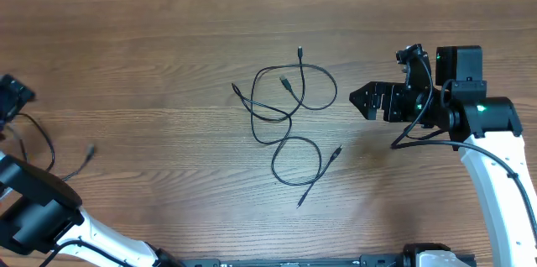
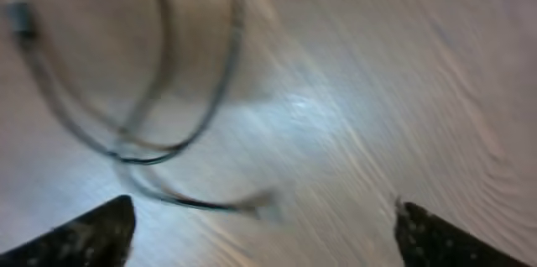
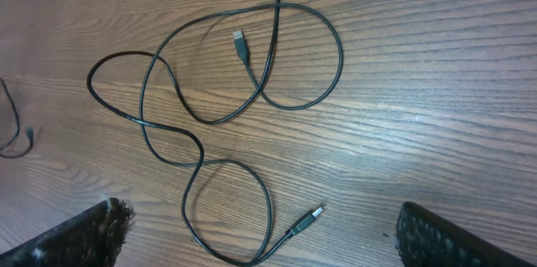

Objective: Untangle cables
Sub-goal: 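Carry the separated cable to the far left and drop it, then reach the left gripper back to the center and grasp another cable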

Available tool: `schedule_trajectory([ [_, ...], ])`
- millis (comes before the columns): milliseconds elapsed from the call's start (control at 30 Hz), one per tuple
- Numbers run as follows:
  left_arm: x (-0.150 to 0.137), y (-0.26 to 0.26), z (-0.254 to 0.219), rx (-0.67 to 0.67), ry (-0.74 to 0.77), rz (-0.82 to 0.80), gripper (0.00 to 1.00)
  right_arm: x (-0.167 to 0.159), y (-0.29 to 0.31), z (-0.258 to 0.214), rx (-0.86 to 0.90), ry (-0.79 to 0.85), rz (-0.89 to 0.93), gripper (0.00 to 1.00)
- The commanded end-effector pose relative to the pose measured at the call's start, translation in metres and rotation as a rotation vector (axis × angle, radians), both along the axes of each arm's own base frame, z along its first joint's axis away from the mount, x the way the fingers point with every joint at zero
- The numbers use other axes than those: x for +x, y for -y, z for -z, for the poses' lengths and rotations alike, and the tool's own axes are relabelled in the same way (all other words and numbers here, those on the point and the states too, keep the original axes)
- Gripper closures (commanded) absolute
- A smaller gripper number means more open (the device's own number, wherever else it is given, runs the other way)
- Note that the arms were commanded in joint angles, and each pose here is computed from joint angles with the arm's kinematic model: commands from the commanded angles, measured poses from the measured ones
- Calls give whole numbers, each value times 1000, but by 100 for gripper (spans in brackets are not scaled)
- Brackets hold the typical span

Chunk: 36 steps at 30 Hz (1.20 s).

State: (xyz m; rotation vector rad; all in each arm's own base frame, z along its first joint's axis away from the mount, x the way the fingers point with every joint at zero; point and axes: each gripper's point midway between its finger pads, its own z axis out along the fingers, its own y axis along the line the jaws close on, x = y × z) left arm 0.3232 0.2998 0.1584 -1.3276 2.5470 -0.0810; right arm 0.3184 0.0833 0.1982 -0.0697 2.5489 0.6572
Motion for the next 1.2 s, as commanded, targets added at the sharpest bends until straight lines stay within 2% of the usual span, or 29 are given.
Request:
schedule_trajectory([
  [0,26,30,-11,-96,128,136,0,5,-1,-15,7,45,-3,0],
  [200,48,77,-20,-120,167,358,0,5,-1,-16,7,45,-3,0],
  [333,73,129,-21,-117,163,539,0,5,-1,-15,7,45,-3,0],
  [400,87,165,-22,-109,167,669,0,4,0,-15,7,42,-3,0],
  [433,99,205,-24,-115,197,831,0,4,0,-15,7,39,-3,0],
  [533,110,276,-27,-104,238,1125,0,3,0,-14,7,37,-3,0],
  [700,105,365,-24,-24,250,1544,0,2,-1,-13,9,25,0,0],
  [867,91,437,-22,46,263,1836,0,-1,0,-12,8,15,0,0],
  [1067,75,479,-22,94,290,2060,0,-1,0,-12,8,12,0,0],
  [1167,52,486,-18,99,282,2287,0,-1,0,-11,8,11,0,0],
])
